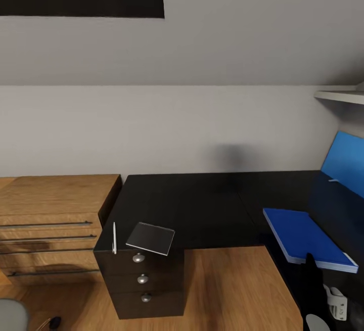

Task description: In the bedroom, organize the workspace by keeping the computer under the desk, ensuring the monitor is on the desk, placing the keyboard on the desk next to the monitor, placing the mouse on the desk next to the keyboard, moving the folder from the swivel chair onto the desk next to the mouse, stacking the notebook on top of the folder with the pen on top of the notebook, and positioning the swivel chair next to the desk.

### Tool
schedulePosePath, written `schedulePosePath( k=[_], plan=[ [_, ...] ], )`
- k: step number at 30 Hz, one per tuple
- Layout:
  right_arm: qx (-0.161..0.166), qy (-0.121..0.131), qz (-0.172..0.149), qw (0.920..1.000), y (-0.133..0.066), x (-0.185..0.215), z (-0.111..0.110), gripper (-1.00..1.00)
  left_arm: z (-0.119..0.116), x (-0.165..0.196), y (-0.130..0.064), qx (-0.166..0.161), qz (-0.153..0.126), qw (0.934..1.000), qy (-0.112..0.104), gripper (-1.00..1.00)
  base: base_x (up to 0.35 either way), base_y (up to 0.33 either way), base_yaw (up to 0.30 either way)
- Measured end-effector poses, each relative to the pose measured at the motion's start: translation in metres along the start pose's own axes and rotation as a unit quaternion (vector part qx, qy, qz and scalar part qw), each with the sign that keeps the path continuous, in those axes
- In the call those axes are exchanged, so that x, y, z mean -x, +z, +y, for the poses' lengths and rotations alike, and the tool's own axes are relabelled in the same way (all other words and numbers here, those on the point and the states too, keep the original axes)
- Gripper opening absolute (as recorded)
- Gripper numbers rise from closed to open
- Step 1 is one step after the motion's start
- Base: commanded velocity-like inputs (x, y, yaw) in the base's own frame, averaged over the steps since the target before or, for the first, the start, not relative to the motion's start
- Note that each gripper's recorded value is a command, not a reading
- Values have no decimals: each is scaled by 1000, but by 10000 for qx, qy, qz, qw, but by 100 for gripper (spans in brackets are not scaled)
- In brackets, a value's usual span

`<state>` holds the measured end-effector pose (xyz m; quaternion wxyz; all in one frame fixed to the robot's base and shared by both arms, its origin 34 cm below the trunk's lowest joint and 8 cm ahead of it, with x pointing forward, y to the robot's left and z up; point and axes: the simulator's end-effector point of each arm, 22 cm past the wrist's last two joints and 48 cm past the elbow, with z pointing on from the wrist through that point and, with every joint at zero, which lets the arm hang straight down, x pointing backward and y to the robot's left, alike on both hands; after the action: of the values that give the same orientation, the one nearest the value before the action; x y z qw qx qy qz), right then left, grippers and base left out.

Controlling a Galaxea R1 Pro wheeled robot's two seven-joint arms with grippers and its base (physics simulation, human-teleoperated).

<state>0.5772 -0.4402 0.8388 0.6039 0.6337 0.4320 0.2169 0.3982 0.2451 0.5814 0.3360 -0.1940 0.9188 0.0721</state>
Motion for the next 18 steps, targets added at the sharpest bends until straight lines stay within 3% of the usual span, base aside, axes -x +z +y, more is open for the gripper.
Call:
schedulePosePath(
  k=[18],
  plan=[
    [6,0,14,10000,3,-5,-15,-100,1,-10,12,6,6,10000,4,100,0,0,0]
  ],
)
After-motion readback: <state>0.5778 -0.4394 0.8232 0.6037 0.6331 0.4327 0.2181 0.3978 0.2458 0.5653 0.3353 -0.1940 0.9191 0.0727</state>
